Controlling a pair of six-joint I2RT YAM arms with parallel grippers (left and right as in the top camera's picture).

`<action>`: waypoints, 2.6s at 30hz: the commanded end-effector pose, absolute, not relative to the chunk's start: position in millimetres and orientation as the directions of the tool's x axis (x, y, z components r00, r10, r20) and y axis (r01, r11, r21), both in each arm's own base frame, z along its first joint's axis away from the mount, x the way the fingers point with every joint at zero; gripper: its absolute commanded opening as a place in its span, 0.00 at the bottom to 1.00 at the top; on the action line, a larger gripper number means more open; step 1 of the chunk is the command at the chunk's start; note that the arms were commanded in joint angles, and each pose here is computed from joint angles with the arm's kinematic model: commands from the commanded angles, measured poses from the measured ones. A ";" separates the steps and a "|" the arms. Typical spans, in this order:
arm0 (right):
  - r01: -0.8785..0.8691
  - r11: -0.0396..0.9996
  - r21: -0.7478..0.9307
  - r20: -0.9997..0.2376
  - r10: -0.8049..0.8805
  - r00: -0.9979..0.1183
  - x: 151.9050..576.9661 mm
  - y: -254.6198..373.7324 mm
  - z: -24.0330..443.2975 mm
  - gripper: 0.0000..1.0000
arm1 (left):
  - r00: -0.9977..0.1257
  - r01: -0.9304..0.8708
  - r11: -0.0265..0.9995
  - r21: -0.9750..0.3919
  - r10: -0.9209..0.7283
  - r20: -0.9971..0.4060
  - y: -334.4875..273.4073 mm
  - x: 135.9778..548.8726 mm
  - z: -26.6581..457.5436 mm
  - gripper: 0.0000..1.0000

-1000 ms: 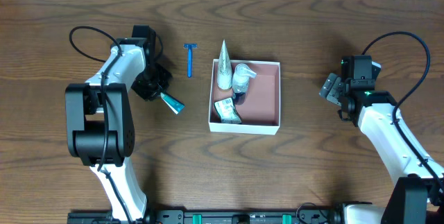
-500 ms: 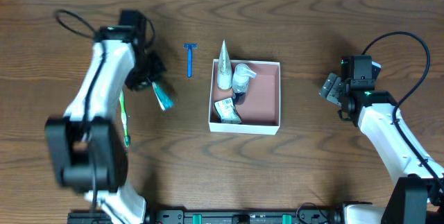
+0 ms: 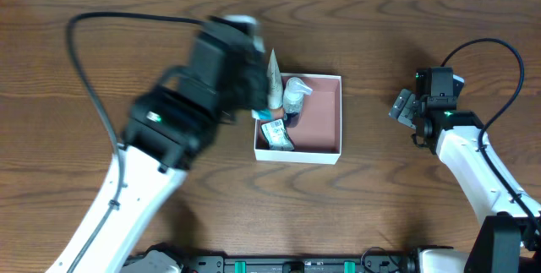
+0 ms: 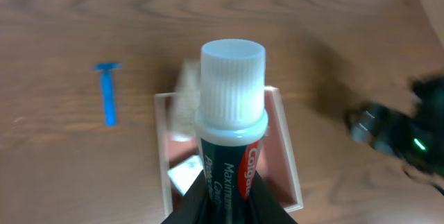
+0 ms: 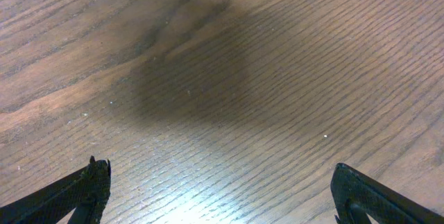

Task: Pack container
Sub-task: 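Lift the toothpaste tube and carry it over the box, then lower the toothpaste tube into the box's front-right area and release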

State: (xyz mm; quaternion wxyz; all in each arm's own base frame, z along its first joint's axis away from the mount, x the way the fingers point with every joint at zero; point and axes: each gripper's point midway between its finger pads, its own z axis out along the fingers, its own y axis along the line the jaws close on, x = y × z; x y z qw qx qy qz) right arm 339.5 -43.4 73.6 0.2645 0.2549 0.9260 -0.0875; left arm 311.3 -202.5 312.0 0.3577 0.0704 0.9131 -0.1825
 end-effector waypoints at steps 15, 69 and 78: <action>0.533 0.845 -0.042 -0.545 0.428 -0.721 339.2 -48.6 75.5 0.99 | -0.642 0.317 0.938 0.141 0.322 -0.696 -331.7 314.7 197.4 0.14; 0.533 0.845 -0.042 -0.545 0.428 -0.721 339.2 -48.6 75.5 0.99 | -0.593 0.136 0.987 0.090 0.154 -0.790 -263.6 299.2 279.7 0.43; 0.533 0.845 -0.042 -0.545 0.428 -0.721 339.2 -48.6 75.5 0.99 | -0.610 -0.305 0.935 0.181 -0.046 -0.791 -86.6 292.5 316.4 0.72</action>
